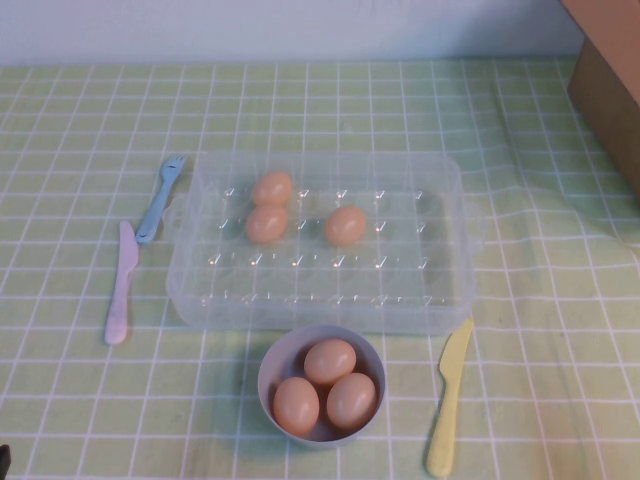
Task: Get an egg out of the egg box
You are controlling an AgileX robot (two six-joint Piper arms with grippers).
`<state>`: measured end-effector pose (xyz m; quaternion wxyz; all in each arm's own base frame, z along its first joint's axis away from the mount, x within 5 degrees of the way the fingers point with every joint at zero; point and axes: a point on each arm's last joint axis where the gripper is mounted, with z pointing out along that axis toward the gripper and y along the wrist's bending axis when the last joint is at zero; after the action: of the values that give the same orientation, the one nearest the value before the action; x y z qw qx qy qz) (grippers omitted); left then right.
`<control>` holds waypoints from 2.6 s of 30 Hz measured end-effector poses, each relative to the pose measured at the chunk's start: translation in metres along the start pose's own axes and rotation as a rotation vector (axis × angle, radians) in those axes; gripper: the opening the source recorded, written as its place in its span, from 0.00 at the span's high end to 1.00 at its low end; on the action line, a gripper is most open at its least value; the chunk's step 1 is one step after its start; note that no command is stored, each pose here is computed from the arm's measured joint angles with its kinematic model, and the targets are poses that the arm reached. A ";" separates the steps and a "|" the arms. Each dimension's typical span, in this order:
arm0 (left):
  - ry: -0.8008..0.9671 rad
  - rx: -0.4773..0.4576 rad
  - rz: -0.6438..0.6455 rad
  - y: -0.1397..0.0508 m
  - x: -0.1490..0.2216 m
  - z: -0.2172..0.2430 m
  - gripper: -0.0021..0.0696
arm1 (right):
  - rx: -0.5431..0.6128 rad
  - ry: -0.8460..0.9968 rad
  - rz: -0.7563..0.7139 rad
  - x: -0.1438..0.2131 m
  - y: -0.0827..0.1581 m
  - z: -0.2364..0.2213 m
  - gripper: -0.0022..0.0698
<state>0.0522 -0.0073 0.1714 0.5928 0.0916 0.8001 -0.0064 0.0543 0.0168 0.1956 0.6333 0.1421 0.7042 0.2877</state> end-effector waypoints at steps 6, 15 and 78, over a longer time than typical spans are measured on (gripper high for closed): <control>0.000 0.000 0.000 0.000 0.000 0.000 0.98 | 0.001 -0.065 0.093 -0.006 0.000 0.000 0.99; 0.000 0.000 0.000 0.000 0.000 0.000 0.98 | -0.068 0.184 0.133 -0.022 0.034 0.007 0.99; 0.000 0.000 0.000 0.000 0.000 0.000 0.98 | -0.497 1.025 -1.142 0.077 0.135 0.414 0.15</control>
<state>0.0522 -0.0073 0.1714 0.5928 0.0916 0.8001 -0.0064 0.4227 0.2605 0.1993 0.2939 -0.5345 0.7865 0.0970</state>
